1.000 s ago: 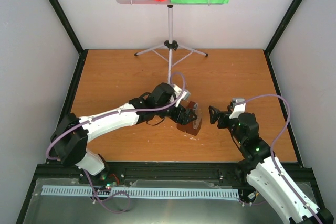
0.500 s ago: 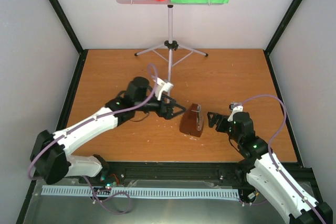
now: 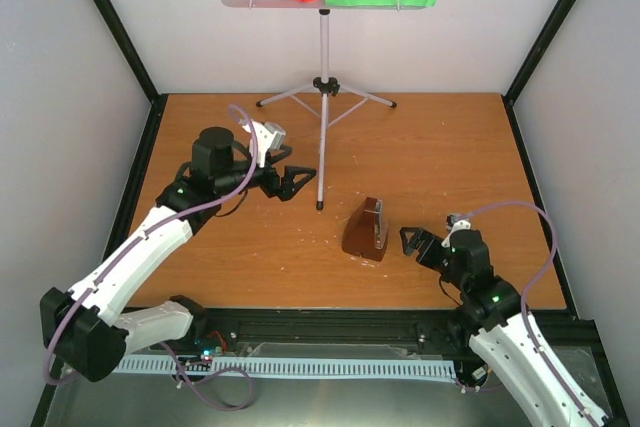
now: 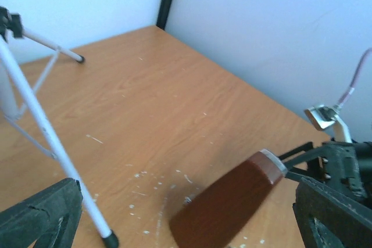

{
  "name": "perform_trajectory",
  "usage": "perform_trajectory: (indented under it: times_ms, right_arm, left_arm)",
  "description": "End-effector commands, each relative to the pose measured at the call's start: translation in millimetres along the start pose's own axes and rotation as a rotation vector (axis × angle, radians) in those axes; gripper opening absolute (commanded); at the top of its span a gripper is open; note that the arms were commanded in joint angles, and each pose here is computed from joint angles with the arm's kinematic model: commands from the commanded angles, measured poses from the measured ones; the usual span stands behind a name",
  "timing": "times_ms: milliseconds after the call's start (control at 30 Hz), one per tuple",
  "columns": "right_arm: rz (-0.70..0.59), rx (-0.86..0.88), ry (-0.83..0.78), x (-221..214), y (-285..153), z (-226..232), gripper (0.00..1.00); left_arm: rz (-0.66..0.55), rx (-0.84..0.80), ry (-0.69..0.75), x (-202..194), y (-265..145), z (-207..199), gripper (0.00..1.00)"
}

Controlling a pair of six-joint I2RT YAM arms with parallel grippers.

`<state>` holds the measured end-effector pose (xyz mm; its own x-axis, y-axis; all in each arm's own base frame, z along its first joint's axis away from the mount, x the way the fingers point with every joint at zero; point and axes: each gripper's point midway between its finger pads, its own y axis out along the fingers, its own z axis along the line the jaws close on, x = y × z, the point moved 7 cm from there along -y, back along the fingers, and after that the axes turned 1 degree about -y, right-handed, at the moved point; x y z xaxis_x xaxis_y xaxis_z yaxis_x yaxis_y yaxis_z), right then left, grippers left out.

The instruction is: Pack up the instrument practice props

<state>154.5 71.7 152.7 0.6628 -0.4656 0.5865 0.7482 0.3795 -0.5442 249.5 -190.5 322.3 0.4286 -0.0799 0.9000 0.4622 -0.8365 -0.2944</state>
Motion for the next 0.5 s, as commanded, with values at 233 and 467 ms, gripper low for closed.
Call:
perform_trajectory:
  times_ms: [233, 467]
  right_arm:
    - [0.118, 0.088, 0.046, -30.9, 19.7, -11.4, 0.84]
    - [0.176, 0.091, 0.018, -28.5, 39.7, -6.2, 0.74]
  left_arm:
    - [-0.087, 0.097, 0.159, -2.4, -9.3, 6.3, 1.00]
    - [-0.076, 0.103, 0.171, -6.2, -5.0, 10.2, 1.00]
